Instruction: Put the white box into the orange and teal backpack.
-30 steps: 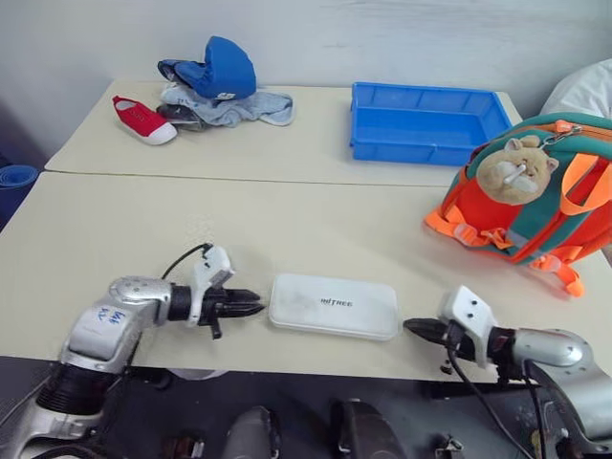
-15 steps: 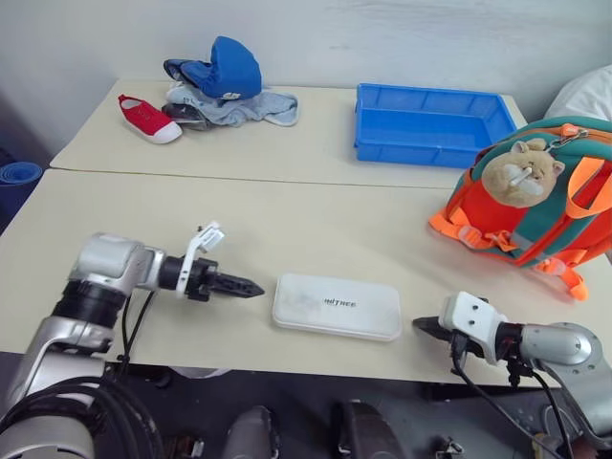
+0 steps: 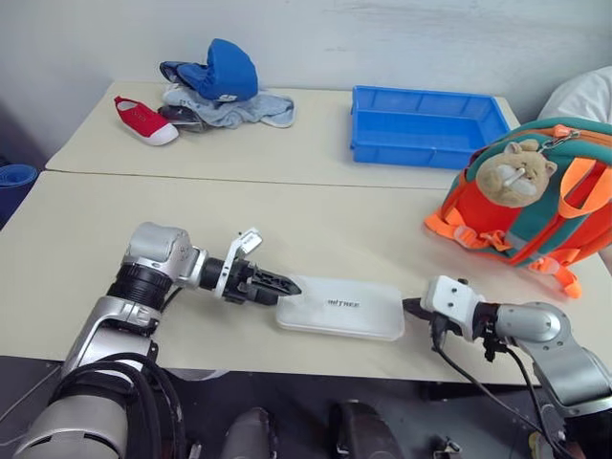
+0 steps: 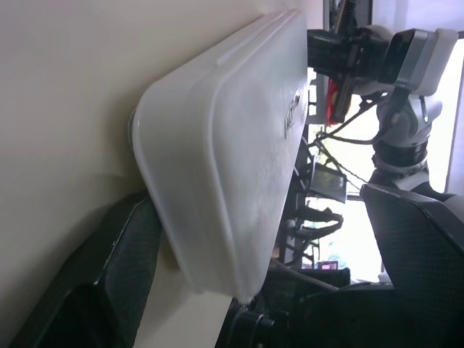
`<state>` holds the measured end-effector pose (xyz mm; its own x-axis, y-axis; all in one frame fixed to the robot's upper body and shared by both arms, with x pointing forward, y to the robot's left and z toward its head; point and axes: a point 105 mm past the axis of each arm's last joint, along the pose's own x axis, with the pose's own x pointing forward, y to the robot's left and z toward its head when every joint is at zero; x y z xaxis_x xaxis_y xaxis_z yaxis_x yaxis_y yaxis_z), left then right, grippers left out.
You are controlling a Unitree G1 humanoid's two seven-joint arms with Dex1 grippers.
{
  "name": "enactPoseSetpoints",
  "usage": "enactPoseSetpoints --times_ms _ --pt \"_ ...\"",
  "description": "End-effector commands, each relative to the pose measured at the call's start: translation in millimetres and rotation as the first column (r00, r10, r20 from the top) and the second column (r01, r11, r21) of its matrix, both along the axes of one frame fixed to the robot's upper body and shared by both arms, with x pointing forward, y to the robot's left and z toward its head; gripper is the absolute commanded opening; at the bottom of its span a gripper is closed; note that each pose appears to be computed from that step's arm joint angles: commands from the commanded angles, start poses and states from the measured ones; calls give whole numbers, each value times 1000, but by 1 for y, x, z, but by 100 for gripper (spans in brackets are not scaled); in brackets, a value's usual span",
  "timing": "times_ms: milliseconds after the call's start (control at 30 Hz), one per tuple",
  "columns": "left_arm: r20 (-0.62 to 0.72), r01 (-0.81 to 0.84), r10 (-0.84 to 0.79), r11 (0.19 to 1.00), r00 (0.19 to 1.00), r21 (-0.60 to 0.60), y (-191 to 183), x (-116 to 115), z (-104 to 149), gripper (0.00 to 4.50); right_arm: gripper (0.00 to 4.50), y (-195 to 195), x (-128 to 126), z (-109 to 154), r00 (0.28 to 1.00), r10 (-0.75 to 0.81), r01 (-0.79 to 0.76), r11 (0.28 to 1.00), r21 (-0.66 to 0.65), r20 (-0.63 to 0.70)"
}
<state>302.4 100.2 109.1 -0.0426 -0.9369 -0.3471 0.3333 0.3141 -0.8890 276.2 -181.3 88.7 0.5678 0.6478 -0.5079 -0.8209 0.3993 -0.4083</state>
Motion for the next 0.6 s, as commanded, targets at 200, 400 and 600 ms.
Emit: enactPoseSetpoints --times_ms 200,400,600 --pt "-21 4 -6 996 1000 -95 -13 -4 11 358 0 17 -6 -5 997 76 -76 997 4 -3" --pt "6 10 -9 987 1000 -161 -13 -2 26 182 0 12 -12 -6 998 53 -53 998 28 -15" --pt "97 45 -23 972 995 -232 -1 -11 47 127 0 -3 -22 15 996 -92 92 953 288 -15"
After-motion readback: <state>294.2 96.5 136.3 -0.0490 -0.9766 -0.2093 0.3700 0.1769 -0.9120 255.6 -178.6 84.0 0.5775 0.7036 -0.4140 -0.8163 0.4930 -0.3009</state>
